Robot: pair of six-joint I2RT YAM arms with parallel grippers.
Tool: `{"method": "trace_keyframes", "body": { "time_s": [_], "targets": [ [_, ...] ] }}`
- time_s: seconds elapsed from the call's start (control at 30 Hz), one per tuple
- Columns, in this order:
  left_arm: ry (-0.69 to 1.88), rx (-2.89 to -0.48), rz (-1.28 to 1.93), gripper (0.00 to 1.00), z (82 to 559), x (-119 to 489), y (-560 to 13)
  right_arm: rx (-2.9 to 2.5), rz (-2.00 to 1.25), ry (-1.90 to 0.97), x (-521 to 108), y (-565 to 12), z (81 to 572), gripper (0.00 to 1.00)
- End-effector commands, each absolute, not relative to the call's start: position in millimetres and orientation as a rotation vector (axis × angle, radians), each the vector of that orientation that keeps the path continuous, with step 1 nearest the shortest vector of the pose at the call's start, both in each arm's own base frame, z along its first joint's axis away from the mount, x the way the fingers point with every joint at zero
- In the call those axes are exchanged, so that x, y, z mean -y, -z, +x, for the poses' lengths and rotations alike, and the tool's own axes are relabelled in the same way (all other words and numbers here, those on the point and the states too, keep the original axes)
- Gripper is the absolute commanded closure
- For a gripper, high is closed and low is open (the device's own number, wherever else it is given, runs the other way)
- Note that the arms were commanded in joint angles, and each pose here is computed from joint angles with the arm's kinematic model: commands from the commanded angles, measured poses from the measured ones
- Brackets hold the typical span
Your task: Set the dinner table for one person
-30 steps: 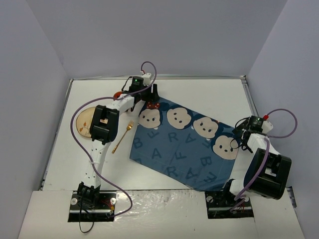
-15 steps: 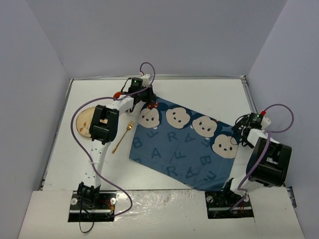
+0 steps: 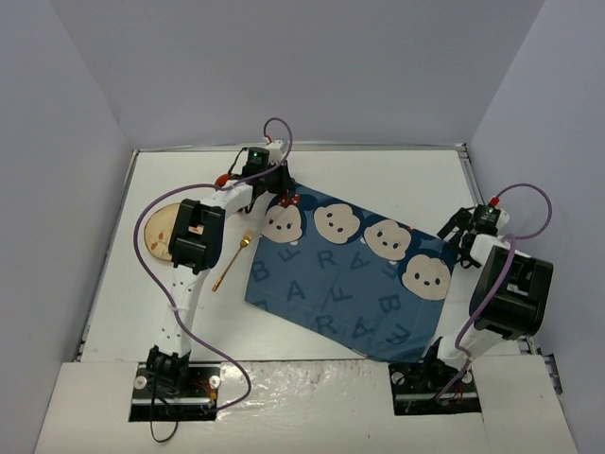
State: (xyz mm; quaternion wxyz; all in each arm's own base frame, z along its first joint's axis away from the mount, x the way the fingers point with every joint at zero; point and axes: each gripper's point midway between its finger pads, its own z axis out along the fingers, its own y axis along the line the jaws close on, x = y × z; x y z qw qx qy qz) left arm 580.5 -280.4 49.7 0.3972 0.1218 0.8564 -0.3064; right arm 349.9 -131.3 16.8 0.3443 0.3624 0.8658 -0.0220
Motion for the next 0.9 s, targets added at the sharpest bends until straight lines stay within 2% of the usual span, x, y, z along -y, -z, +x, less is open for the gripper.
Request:
{"method": "trace_keyframes", "body": {
  "time_s": [0.0, 0.23, 0.37, 0.73, 0.8, 0.87],
  "targets": [
    [0.784, -2.036, 0.306, 1.0, 598.3, 279.1, -99.7, -2.336, 0.892, 0.042, 115.2, -3.6, 347.1, 0.12],
    [0.759, -2.044, 0.296, 1.0, 597.6, 274.2, -100.2, -2.439, 0.881, 0.139, 102.7, 9.7, 337.7, 0.16],
    [0.763, -2.041, 0.288, 1.0, 598.8, 274.7, -102.5, -2.45, 0.905, 0.179, 104.9, 12.9, 332.4, 0.21],
    [0.765, -2.034, 0.28, 1.0, 599.5, 271.3, -107.8, -2.461, 0.908, 0.251, 114.4, 17.7, 332.5, 0.57],
    [0.767, -2.028, 0.284, 1.0, 599.5, 270.9, -109.7, -2.46, 0.901, 0.252, 115.1, 18.2, 334.3, 0.67],
    [0.789, -2.016, 0.304, 1.0, 596.6, 273.8, -113.6, -2.456, 0.886, 0.246, 114.2, 16.2, 336.9, 0.81]
  ]
}}
